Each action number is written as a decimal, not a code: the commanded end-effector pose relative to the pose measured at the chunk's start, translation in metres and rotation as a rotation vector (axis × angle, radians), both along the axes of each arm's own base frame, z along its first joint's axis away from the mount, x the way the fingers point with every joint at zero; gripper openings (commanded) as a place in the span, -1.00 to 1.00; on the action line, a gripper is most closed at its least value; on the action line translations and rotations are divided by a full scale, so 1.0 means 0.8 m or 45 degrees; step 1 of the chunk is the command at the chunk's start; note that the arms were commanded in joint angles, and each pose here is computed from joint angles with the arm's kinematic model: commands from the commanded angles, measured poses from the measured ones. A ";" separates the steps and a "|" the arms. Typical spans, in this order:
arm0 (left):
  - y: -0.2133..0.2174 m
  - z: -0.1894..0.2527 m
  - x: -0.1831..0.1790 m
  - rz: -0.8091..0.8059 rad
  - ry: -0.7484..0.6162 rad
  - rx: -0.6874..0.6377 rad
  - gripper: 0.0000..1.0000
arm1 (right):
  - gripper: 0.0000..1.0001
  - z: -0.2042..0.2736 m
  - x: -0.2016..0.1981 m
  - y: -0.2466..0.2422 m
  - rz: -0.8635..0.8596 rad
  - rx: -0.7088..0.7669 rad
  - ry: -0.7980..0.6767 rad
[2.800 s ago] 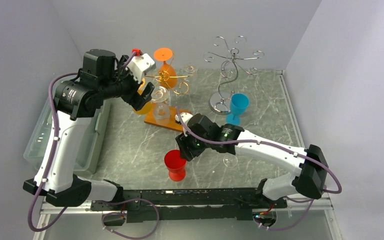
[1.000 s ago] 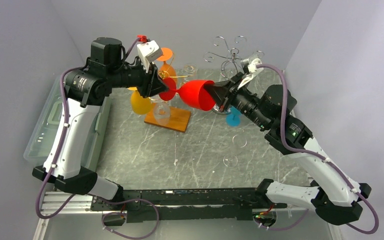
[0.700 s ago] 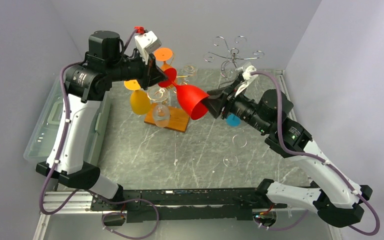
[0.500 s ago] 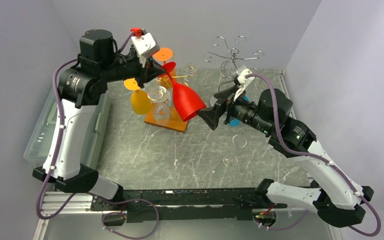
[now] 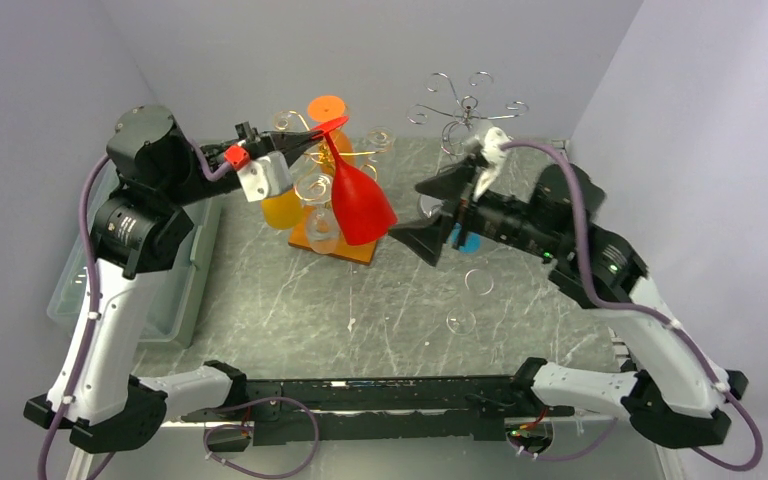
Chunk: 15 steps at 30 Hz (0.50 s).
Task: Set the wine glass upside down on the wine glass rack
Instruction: Turn the wine glass upside down at the wine rack.
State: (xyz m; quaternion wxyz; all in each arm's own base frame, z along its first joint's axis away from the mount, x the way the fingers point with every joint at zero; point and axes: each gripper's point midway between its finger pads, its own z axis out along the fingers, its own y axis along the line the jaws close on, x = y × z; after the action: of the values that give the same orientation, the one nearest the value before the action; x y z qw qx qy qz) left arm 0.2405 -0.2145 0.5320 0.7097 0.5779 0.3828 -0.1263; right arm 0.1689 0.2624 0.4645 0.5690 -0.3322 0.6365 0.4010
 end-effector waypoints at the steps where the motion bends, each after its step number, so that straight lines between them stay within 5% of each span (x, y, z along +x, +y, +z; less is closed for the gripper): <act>1: -0.006 0.034 -0.022 -0.096 -0.339 0.013 -1.00 | 1.00 0.006 0.016 0.049 0.123 0.050 0.012; 12: -0.011 0.029 -0.039 -0.171 -0.447 0.031 -1.00 | 0.99 -0.010 0.032 0.102 0.255 0.113 0.044; 15: -0.013 0.028 -0.040 -0.184 -0.440 0.031 -1.00 | 0.66 -0.018 0.040 0.107 0.229 0.119 0.061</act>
State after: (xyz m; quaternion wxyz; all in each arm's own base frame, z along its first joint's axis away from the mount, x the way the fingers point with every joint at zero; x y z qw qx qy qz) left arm 0.2267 -0.2242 0.5322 0.7277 0.6257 0.2693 -0.0806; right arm 0.2006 0.3413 0.4326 0.5096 -0.3598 0.6299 0.4627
